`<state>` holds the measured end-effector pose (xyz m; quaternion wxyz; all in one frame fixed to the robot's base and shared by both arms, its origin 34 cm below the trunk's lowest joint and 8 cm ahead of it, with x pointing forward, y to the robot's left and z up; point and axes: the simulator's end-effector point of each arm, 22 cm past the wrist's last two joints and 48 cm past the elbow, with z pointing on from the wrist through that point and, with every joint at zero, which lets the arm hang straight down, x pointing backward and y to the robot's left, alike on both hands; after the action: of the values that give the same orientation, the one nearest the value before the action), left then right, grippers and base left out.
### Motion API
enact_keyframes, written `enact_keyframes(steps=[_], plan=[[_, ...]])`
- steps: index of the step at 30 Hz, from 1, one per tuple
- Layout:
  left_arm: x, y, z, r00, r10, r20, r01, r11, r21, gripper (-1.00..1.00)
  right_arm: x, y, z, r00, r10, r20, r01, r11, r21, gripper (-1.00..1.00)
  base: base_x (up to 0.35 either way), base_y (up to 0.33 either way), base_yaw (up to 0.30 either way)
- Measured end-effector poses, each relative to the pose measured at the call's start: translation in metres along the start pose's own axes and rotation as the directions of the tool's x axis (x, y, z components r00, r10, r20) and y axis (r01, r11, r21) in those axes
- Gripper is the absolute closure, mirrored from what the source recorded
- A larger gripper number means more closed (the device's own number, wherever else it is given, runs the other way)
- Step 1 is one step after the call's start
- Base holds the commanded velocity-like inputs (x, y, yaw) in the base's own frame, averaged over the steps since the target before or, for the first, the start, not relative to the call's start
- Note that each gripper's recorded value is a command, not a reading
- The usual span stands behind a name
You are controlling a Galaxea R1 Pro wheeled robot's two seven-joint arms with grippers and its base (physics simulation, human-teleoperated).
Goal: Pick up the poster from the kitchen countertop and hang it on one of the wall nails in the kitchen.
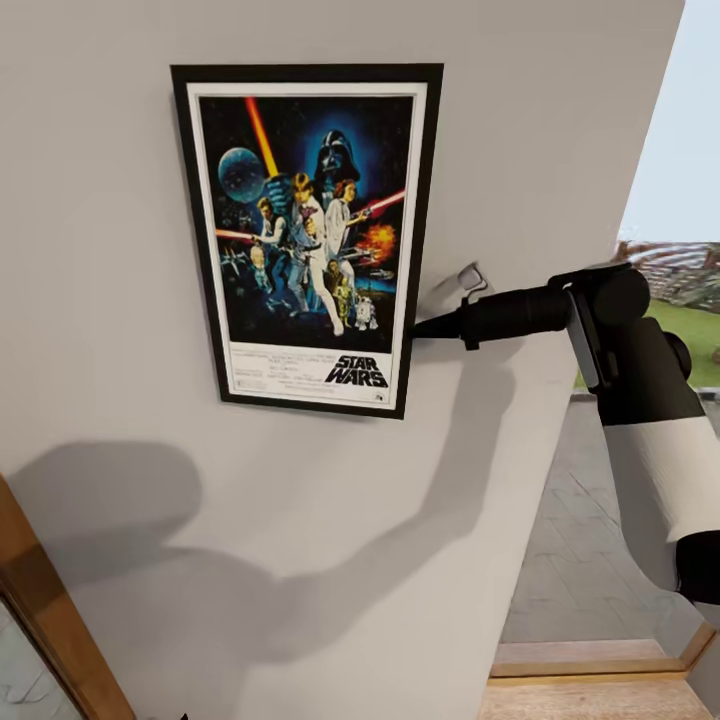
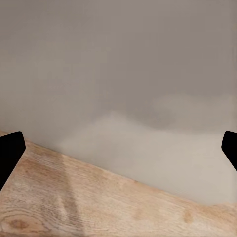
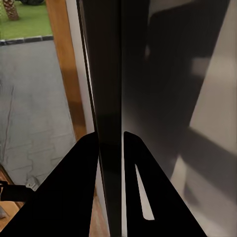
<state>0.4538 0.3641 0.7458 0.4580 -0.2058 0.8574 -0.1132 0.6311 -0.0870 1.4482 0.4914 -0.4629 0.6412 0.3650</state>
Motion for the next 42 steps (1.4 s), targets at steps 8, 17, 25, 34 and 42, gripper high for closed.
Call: enact_keyframes(steps=[8,17,25,34,42], plan=[[0.0,0.0,0.0,1.0,0.0,0.0,0.0,1.0,0.0,-1.0,0.006,0.001,0.001,1.0,0.003,-0.003,-0.003,1.0,-0.005,1.0,0.0,0.0,0.0],[0.0,0.0,0.0,1.0,0.0,0.0,0.0,1.0,0.0,-1.0,0.018,0.002,0.004,1.0,0.029,-0.007,-0.029,0.999,-0.017,1.0,0.0,0.0,0.0],[0.0,0.0,0.0,1.0,0.0,0.0,0.0,1.0,0.0,-1.0,0.022,0.004,0.005,0.999,0.039,-0.006,-0.039,0.999,-0.025,1.0,0.0,0.0,0.0],[0.0,0.0,0.0,1.0,0.0,0.0,0.0,1.0,0.0,-1.0,0.021,0.004,0.004,1.0,0.025,-0.009,-0.025,1.0,-0.016,1.0,0.021,0.031,0.0],[0.0,0.0,0.0,1.0,0.0,0.0,0.0,1.0,0.0,-1.0,0.018,0.008,0.004,1.0,0.029,0.001,-0.029,0.999,-0.033,1.0,0.05,0.055,0.0]])
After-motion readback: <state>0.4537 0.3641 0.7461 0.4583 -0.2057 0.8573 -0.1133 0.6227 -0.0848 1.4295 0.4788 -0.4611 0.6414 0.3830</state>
